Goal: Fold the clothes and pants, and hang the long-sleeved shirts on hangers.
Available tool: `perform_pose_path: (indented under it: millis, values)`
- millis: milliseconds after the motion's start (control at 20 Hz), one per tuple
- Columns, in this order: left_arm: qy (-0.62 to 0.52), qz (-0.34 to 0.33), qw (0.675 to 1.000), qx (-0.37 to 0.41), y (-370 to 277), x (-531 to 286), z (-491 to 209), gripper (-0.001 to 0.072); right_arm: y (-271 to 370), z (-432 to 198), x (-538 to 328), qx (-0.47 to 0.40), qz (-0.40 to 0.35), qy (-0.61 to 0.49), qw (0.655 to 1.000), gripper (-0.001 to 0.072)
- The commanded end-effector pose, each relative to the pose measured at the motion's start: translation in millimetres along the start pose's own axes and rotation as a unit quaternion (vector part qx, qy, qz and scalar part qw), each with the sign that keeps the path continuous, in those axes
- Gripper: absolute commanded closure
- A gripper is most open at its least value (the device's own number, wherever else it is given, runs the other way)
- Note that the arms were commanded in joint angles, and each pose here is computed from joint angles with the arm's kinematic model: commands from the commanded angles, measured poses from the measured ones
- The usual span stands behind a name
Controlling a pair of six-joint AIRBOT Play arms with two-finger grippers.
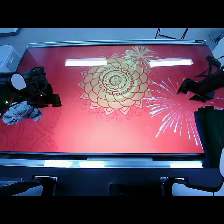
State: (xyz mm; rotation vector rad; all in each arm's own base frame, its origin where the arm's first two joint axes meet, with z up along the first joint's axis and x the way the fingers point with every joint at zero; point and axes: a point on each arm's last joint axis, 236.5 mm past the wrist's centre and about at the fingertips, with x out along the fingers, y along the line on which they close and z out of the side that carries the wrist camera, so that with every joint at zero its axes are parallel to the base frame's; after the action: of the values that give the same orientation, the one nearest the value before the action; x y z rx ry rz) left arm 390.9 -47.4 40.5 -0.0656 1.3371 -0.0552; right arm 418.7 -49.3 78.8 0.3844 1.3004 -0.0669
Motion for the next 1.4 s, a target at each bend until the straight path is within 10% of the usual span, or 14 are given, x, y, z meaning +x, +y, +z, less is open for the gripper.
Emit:
perform_pose_path:
  millis: [0,1350]
  values:
    - [0.0,0.0,1.0,0.0,-0.3,0.4,-0.1,-0.0013,0.4,-0.2,0.5,0.0,0.0,0.001,1.0,0.001]
    - [-0.006,0.006,1.0,-0.002,3.5,19.8,11.8,-0.0013,3.1,62.5,-7.7,0.012,0.008,-0.133,0.991,0.0009]
